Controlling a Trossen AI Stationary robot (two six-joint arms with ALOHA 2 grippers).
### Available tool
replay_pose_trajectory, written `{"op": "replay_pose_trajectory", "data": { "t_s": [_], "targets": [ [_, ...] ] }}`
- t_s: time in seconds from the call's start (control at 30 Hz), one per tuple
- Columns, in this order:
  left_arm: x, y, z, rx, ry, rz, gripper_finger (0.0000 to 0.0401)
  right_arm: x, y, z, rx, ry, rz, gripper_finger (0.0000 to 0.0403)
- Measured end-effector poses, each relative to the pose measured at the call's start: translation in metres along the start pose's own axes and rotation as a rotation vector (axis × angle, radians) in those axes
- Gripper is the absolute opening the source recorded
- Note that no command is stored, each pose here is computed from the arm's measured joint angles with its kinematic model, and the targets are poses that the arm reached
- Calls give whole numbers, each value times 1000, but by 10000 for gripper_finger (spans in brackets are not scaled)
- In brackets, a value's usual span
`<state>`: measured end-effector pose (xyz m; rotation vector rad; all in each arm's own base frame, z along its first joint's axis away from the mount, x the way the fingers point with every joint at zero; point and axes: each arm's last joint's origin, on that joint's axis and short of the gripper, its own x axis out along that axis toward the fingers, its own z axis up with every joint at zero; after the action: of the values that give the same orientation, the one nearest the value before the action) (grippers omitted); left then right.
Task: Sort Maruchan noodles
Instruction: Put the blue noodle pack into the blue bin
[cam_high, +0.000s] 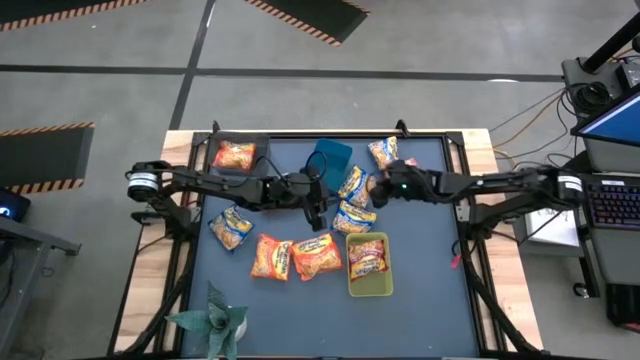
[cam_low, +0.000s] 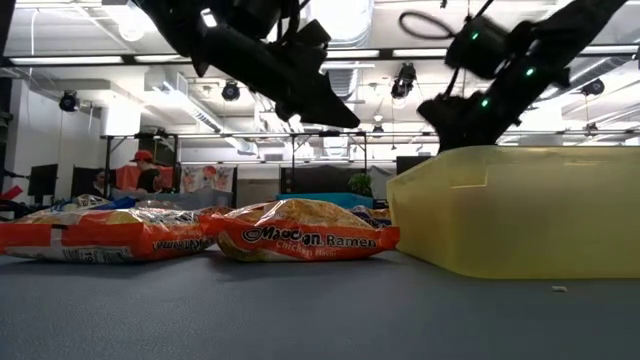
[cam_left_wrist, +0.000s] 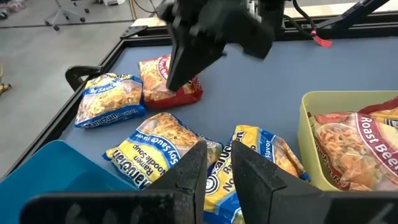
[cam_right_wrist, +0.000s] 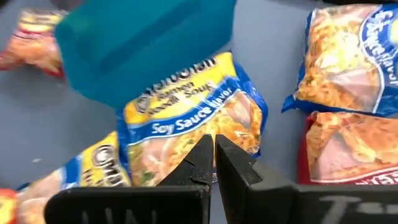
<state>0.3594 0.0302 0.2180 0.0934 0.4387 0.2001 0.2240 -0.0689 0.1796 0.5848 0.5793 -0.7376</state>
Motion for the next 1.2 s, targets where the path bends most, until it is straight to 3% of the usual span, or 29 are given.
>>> {"op": "replay_pose_trajectory", "data": {
  "t_s": [0.33, 0.6, 0.83, 1.03, 1.2],
  "targets": [
    [0, 0, 0, -9, -2, 1, 56, 47, 7, -12, -23, -4, 24, 8],
    [0, 0, 0, -26, -2, 1, 56, 62, 7, -20, -26, 85, -18, 8],
    [0, 0, 0, -52, 1, -1, 56, 40, 16, -24, -31, 228, 21, 8],
    [0, -3, 0, -63, 1, -39, 56, 7, 20, -14, -36, 228, 69, 8],
    [7, -10, -5, -72, -10, -79, 56, -25, 9, -10, -40, 253, 35, 8]
  ]
}}
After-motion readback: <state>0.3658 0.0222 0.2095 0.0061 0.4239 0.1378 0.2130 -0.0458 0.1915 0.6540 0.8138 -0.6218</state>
